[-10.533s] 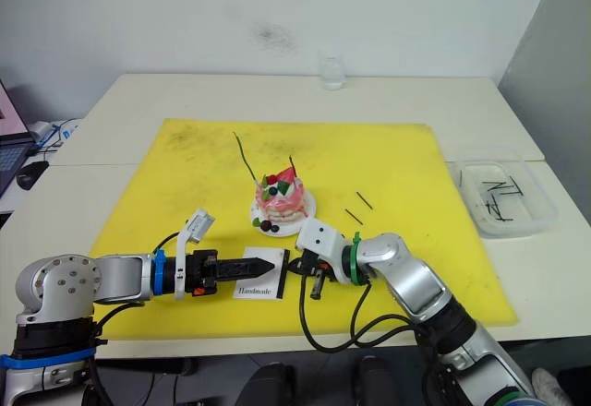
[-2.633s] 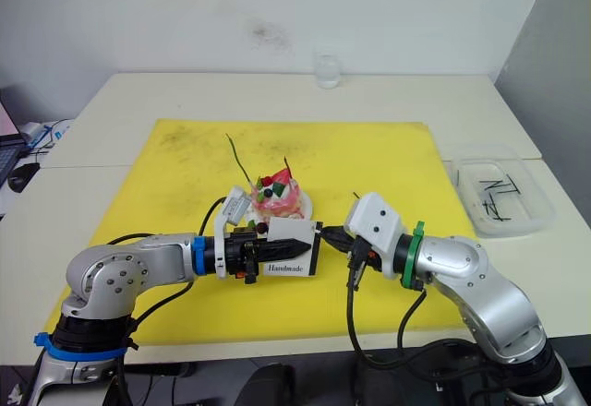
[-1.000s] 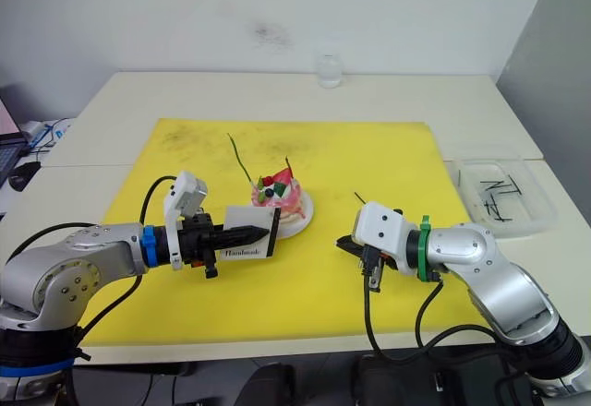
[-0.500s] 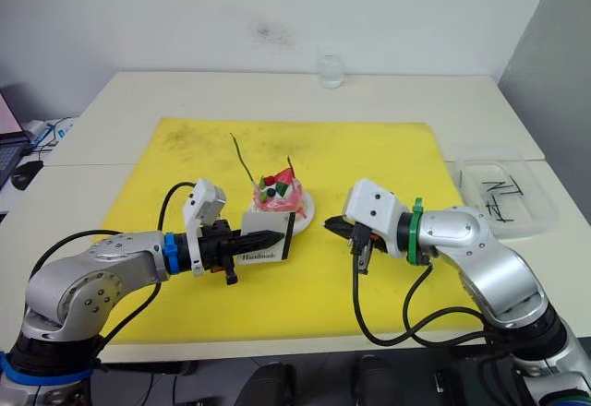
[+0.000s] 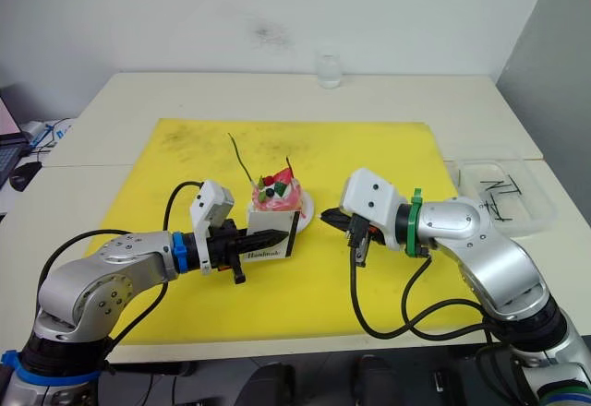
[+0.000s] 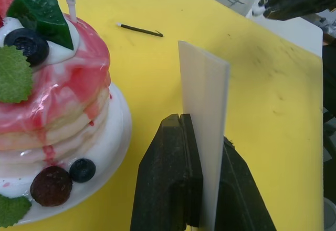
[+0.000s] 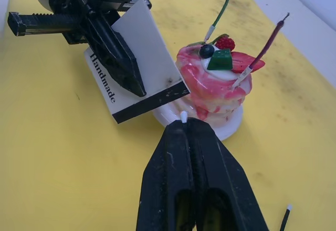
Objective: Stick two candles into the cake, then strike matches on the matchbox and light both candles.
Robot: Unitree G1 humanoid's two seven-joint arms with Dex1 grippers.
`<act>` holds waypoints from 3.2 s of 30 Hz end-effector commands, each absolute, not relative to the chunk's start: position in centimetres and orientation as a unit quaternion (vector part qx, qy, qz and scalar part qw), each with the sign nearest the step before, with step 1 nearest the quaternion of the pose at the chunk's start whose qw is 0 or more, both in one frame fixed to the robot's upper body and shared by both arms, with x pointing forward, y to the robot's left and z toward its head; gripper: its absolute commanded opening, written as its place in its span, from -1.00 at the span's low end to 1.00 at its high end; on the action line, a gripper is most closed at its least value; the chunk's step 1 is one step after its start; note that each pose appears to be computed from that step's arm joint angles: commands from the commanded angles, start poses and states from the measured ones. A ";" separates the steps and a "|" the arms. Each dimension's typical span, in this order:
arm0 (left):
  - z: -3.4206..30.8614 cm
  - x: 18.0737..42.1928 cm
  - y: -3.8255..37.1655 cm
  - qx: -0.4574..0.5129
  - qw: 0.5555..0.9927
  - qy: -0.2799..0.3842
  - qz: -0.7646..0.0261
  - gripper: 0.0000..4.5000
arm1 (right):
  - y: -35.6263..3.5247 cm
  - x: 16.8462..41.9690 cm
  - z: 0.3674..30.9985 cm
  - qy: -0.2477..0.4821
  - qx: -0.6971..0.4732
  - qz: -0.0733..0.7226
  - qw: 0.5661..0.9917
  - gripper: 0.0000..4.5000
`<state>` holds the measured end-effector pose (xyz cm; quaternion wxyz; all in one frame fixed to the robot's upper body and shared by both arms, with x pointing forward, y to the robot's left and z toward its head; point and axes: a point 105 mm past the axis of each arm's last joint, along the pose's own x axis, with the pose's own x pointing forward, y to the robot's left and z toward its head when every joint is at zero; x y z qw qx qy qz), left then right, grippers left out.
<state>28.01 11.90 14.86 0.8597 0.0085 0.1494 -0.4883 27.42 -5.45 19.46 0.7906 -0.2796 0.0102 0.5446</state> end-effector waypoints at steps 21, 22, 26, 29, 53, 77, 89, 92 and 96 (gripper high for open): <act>16.3 27.6 10.1 0.009 0.837 0.124 -0.533 -1.00 | -3.6 28.1 18.5 -0.016 -0.350 0.547 0.760 -0.99; 16.3 27.6 10.1 0.008 0.837 0.124 -0.534 -1.00 | -3.6 28.2 18.5 -0.017 -0.350 0.546 0.761 -0.99; 16.6 27.6 9.9 0.005 0.834 0.121 -0.538 -1.00 | -3.4 28.2 18.2 -0.016 -0.353 0.549 0.758 -0.99; 16.8 27.5 9.5 0.004 0.830 0.116 -0.545 -1.00 | -3.2 28.2 17.7 -0.015 -0.356 0.554 0.753 -0.99; 17.1 27.9 13.4 0.071 0.860 0.114 -0.492 -1.00 | -5.0 26.7 19.0 0.000 -0.368 0.591 0.718 -0.99; 12.4 26.6 15.8 0.024 0.870 0.188 -0.456 -1.00 | 5.2 32.8 27.5 -0.180 -0.329 0.503 0.779 -0.99; 12.3 26.5 15.4 0.025 0.868 0.185 -0.459 -1.00 | 7.2 34.4 27.2 -0.190 -0.322 0.500 0.781 -0.99; 12.3 26.5 15.4 0.026 0.868 0.184 -0.460 -1.00 | 7.4 34.5 27.0 -0.188 -0.318 0.504 0.781 -0.99; 12.3 26.6 15.3 0.026 0.869 0.183 -0.460 -1.00 | 7.5 34.8 26.8 -0.185 -0.317 0.504 0.782 -0.99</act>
